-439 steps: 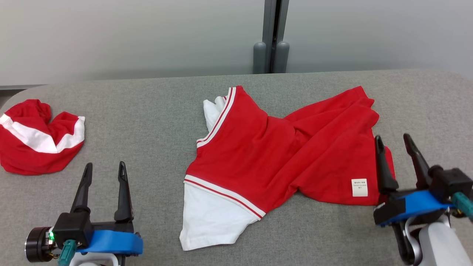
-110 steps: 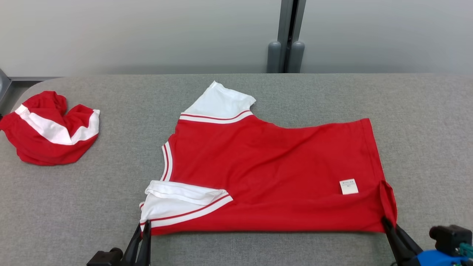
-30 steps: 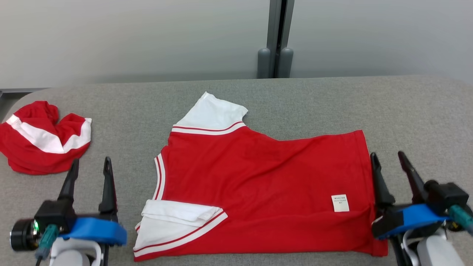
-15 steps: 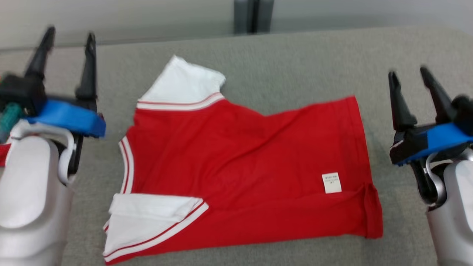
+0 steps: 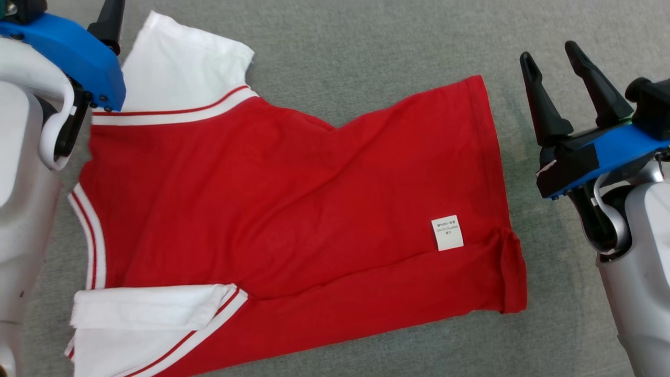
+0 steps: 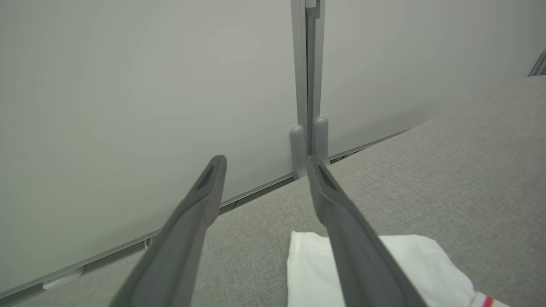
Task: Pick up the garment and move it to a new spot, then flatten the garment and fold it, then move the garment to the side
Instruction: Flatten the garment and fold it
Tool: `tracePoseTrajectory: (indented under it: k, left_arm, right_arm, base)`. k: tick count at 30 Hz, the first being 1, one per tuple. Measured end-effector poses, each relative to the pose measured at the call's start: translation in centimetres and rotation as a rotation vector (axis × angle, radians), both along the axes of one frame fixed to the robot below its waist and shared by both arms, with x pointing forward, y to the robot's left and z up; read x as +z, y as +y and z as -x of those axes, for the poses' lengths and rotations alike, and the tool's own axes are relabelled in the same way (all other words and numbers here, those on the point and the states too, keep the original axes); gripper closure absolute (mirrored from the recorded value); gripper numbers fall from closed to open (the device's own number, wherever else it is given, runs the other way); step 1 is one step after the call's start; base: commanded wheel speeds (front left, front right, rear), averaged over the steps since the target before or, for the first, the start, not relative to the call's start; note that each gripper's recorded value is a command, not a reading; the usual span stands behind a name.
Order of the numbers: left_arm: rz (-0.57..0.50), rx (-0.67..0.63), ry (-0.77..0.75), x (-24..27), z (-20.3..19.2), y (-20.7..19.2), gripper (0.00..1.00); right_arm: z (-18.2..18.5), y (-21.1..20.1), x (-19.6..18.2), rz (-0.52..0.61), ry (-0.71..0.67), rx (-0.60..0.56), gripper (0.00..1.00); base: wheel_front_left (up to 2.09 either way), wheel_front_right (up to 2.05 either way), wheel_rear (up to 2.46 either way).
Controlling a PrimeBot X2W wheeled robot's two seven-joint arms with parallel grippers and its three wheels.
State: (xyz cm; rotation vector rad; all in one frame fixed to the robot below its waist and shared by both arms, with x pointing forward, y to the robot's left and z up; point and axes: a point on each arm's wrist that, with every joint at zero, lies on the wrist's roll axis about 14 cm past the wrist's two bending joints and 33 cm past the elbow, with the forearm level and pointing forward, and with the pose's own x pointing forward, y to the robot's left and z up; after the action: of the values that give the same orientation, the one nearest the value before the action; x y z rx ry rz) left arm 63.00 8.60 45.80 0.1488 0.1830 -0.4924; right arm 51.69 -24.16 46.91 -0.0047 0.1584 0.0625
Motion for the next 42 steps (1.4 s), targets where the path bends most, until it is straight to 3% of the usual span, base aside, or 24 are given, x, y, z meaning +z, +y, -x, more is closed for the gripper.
tracePoseTrajectory:
  k: [11, 24, 25, 26, 27, 42]
  left_arm:
    - [-0.122, -0.046, 0.37, -9.8, 0.3, -1.0, 0.0]
    - [-0.167, -0.093, 0.538, -12.5, 1.1, -2.4, 0.02]
    - [-0.168, -0.095, 0.547, -12.6, 1.2, -2.5, 0.58]
    - [-0.169, -0.099, 0.552, -12.6, 1.2, -2.6, 0.9]
    - [-0.174, -0.105, 0.549, -12.5, 1.2, -2.7, 1.0]
    - [-0.183, -0.166, 0.449, -9.5, 1.5, -3.6, 1.0]
  right_arm:
    - [-0.5, -0.9, -1.4, 0.023, 0.021, -0.005, 0.0]
    - [-0.9, -0.7, -2.6, 0.025, 0.047, 0.006, 0.0]
    - [-1.0, -0.6, -2.7, 0.024, 0.05, 0.008, 0.0]
    - [-1.1, -0.6, -2.7, 0.022, 0.051, 0.011, 0.0]
    - [-1.1, -0.5, -2.8, 0.025, 0.061, 0.018, 0.0]
    - [-0.9, 1.5, -5.9, 0.018, 0.311, 0.112, 0.0]
  base:
    - [0.0, 0.0, 0.0]
    - [0.0, 0.0, 0.0]
    - [0.0, 0.0, 0.0]
    - [0.0, 0.0, 0.0]
    - [0.0, 0.0, 0.0]
    - [0.0, 0.0, 0.0]
